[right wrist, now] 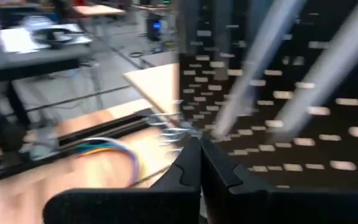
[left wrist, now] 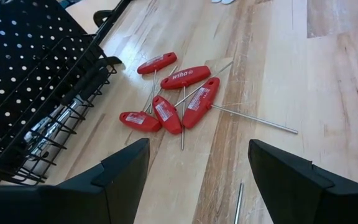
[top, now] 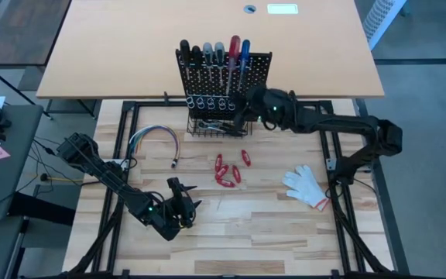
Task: Hang tools onto peg board
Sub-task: Hang the red screwdriver on the pegboard
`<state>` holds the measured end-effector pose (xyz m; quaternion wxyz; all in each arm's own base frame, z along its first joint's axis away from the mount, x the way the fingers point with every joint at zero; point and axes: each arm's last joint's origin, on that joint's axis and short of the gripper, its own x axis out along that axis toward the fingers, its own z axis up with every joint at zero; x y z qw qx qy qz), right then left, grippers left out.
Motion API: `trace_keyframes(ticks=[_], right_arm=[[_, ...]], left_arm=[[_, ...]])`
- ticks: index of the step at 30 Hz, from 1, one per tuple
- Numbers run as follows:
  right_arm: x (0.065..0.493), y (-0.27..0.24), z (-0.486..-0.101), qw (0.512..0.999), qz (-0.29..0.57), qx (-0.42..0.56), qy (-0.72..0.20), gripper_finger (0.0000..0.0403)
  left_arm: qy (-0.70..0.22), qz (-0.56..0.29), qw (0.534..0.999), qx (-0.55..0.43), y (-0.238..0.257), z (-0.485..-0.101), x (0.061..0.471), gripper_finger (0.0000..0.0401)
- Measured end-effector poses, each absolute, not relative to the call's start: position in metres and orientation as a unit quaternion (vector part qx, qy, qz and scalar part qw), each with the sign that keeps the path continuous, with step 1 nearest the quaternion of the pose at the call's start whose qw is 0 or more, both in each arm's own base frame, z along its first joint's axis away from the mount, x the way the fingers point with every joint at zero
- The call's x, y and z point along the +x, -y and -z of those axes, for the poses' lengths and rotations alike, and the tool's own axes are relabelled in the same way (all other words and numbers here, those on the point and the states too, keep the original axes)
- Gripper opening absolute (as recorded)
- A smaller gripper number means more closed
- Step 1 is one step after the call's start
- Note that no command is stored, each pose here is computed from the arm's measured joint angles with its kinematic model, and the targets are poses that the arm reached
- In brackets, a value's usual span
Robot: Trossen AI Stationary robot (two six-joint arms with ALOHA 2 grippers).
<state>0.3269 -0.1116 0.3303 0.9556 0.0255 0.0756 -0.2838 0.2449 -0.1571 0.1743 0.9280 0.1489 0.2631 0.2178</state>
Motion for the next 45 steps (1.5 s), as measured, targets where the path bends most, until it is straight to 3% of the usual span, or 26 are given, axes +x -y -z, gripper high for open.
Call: trace_keyframes(ticks=[7, 10, 14, 22, 37, 45], right_arm=[[0.328, 0.078, -0.334, 0.965, 0.228, -0.053, -0.114, 0.0007], [0.323, 0.074, -0.346, 0.969, 0.226, -0.058, -0.080, 0.0005], [0.317, 0.089, -0.361, 0.966, 0.253, -0.056, -0.022, 0.0003], [0.322, 0.130, -0.334, 0.949, 0.304, -0.046, -0.072, 0.0001], [0.325, 0.111, -0.341, 0.957, 0.278, -0.065, -0.057, 0.0003], [0.319, 0.146, -0.336, 0.941, 0.332, -0.048, -0.045, 0.0003]], left_arm=[[-0.263, -0.217, 0.928, 0.147, 0.157, -0.174, 0.245, 0.0267], [-0.263, -0.217, 0.928, 0.147, 0.157, -0.174, 0.245, 0.0267], [-0.263, -0.217, 0.929, 0.146, 0.157, -0.174, 0.245, 0.0267], [-0.263, -0.217, 0.929, 0.146, 0.157, -0.174, 0.245, 0.0267], [-0.263, -0.217, 0.929, 0.144, 0.157, -0.174, 0.245, 0.0267], [-0.263, -0.217, 0.929, 0.145, 0.157, -0.174, 0.245, 0.0267]])
